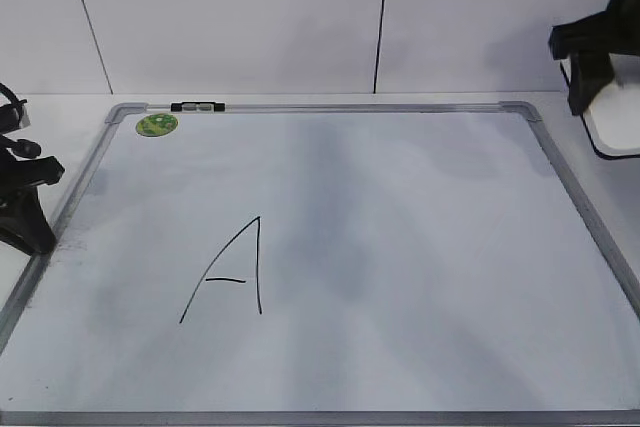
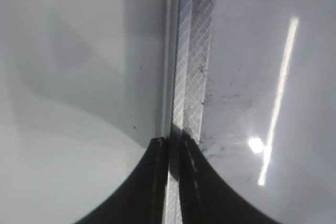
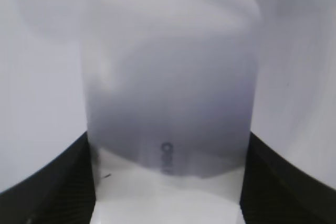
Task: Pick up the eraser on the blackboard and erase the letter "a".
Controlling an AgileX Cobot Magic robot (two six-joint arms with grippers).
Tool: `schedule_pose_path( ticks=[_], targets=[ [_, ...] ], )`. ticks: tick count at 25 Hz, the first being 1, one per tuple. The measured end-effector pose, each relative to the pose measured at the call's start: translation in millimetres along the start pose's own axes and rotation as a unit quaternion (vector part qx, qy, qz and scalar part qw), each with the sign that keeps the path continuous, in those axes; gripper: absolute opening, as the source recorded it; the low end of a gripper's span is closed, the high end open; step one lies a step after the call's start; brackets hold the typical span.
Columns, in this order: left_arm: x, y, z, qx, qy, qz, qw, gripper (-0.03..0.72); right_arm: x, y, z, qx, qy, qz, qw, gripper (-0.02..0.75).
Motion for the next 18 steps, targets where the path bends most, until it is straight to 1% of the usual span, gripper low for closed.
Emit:
schedule_pose_path(
  ticks=[4, 7, 12, 13, 14, 18],
  targets=[
    [0, 0, 0.0, 0.000, 0.000, 0.000, 1.000, 0.034, 6, -12, -8, -0.015, 0.000, 0.026, 1.000, 0.531],
    [0, 0, 0.0, 0.000, 0.000, -0.001, 1.000, 0.034, 6, -22, -8, -0.019, 0.002, 0.040, 0.999, 0.531],
    [0, 0, 0.0, 0.000, 0.000, -0.001, 1.000, 0.035, 5, -46, 2, -0.039, 0.012, 0.070, 0.997, 0.531],
    [0, 0, 0.0, 0.000, 0.000, -0.001, 1.000, 0.035, 5, -46, 2, -0.039, 0.012, 0.070, 0.997, 0.531],
    [0, 0, 0.0, 0.000, 0.000, -0.001, 1.000, 0.035, 5, -56, 4, -0.041, 0.016, 0.082, 0.996, 0.531],
    [0, 0, 0.0, 0.000, 0.000, -0.001, 1.000, 0.036, 8, -72, 7, -0.043, 0.020, 0.103, 0.994, 0.531]
  ],
)
Point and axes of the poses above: a point on each arm's last joint axis where the gripper is mounted, y pointing back along that axis away from the gripper, z along the wrist's bending axis when the last joint is at zero, x = y × z, the point moved 2 cm from there along -y, pointing out along that axis toward the gripper, and after that the axes turned 1 degree about -y, right-handed, at the moved point
